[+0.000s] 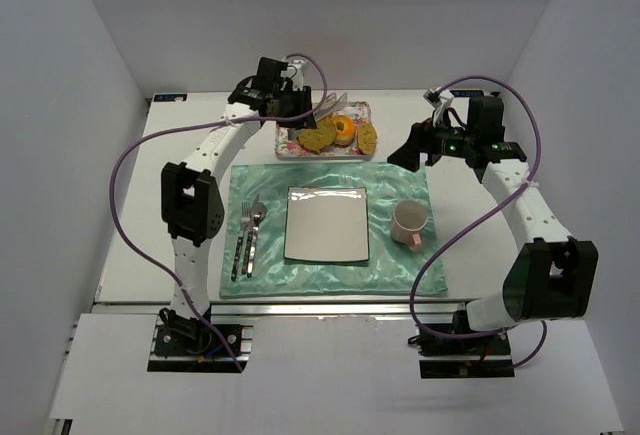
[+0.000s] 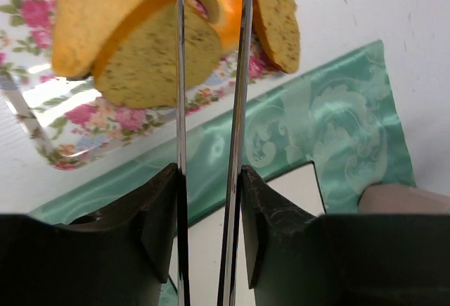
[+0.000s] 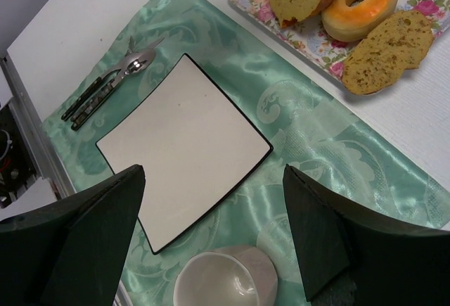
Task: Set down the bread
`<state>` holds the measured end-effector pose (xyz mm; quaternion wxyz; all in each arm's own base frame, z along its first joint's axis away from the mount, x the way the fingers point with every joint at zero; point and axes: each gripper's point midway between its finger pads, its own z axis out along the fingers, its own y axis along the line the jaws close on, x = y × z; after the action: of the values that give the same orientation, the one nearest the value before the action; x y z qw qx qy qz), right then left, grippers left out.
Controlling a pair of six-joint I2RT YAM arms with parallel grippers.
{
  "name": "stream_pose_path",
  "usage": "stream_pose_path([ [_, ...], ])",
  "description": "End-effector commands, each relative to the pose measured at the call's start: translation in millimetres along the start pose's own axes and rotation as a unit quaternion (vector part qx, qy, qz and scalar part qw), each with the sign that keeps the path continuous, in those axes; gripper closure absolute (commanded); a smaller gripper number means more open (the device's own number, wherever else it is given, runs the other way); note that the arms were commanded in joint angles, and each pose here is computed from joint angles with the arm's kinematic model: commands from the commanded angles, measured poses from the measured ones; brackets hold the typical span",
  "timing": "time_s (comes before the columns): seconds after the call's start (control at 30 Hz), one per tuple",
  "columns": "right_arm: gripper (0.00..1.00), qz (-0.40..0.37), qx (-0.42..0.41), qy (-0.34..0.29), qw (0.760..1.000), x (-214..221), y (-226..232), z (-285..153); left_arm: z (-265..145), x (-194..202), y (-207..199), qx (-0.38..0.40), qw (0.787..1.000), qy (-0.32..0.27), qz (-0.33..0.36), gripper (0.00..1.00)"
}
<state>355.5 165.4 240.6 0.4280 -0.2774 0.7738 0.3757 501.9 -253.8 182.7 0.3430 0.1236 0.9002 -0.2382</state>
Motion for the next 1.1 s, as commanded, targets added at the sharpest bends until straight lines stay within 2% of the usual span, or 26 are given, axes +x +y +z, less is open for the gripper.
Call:
stream_pose_path([
  [0.0, 0.16, -0.012, -0.006, -0.017, 1.0, -7.7, 4.9, -5.0, -31.9, -14.0, -44.5, 0.044, 0.998, -0.029, 0.04, 0.52],
  [0.1, 0.16, -0.011, -0.007, -0.018, 1.0, -9.2, 5.2, -5.1, -38.0, -5.2, -62.6, 0.066, 0.997, -0.021, 0.031, 0.52],
  [0.37, 0.16, -0.012, -0.003, -0.02, 1.0, -11.2, 4.7, -9.2, -32.4, 43.7, -64.3, 0.069, 0.996, 0.044, -0.048, 0.52],
  [0.63, 0.16, -0.011, -0.003, -0.022, 1.0, -11.4, 5.6, -11.4, -38.0, 54.3, -69.1, 0.074, 0.993, 0.055, -0.075, 0.51],
  [0.83, 0.16, -0.012, -0.001, -0.023, 1.0, -11.8, 4.7, -12.3, -34.2, 50.9, -83.4, 0.118, 0.988, 0.051, -0.088, 0.49],
  [1.07, 0.16, -0.011, 0.0, -0.023, 1.0, -10.1, 4.6, -12.7, -24.2, 61.2, -79.2, 0.113, 0.986, 0.07, -0.099, 0.49],
])
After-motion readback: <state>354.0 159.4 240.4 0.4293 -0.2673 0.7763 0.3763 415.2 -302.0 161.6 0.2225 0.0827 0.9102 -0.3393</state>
